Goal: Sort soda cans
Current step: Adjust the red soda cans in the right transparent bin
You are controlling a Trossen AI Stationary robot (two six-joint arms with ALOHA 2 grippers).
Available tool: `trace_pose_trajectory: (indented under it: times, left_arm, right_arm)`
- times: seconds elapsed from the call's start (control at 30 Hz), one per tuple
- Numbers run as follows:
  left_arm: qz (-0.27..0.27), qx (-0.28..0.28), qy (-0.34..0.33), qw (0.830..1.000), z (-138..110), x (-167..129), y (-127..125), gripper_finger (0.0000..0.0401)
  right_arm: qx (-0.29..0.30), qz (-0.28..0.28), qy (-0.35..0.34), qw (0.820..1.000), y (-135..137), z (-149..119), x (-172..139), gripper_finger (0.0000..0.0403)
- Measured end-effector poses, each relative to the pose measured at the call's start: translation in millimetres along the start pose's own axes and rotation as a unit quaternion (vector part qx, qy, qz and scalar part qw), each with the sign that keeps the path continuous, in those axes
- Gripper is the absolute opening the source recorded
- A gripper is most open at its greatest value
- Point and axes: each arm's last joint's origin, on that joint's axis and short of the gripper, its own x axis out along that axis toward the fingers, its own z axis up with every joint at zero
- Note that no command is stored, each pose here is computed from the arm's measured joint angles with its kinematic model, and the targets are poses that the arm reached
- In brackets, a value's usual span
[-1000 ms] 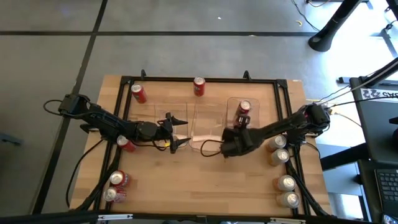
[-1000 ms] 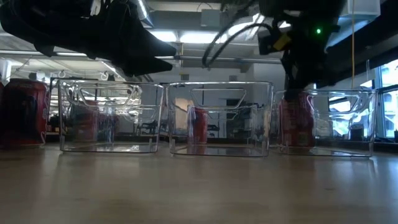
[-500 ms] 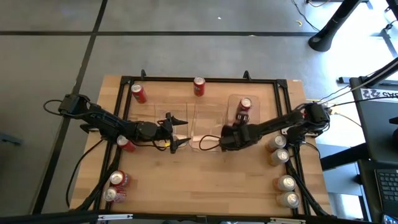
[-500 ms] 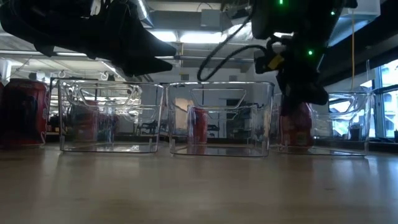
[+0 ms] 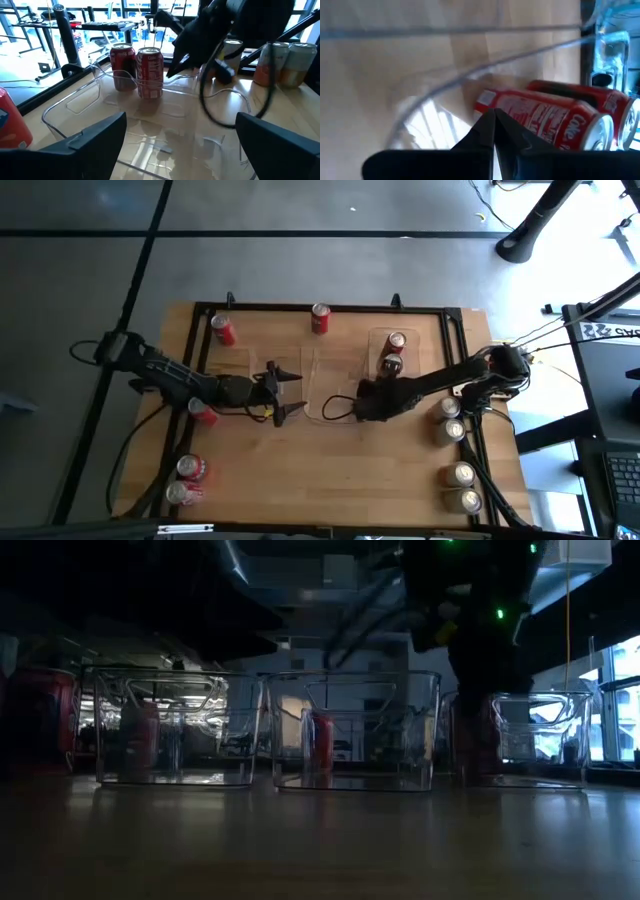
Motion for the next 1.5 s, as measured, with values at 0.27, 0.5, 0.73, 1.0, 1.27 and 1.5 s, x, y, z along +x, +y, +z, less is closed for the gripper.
trace_pose_trajectory:
  times: [0.27,0.5,0.73,1.0,1.27,1.5]
  left_arm:
    - [0.0,-0.003,0.0,1.0,0,0,0,0.0363]
    - [0.0,-0.004,0.0,1.0,0,0,0,0.0363]
    - [0.0,0.001,0.0,1.0,0,0,0,0.0363]
    - [0.0,0.002,0.0,1.0,0,0,0,0.0363]
    - [0.0,0.002,0.0,1.0,0,0,0,0.0363]
    - [0.0,0.0,0.0,1.0,0,0,0,0.0363]
  right_arm:
    - [0.039,0.009,-0.012,0.999,-32,4,-8,0.0007]
    - [0.033,0.012,-0.004,0.999,-39,3,13,0.0007]
    - [0.006,-0.004,0.06,0.998,-41,-12,13,0.0007]
    - [0.011,-0.005,0.057,0.998,-43,-10,11,0.0007]
    - [0.006,-0.006,0.013,1.0,-40,-2,14,0.0007]
    - [0.006,-0.019,0.063,0.998,-41,-16,20,0.0007]
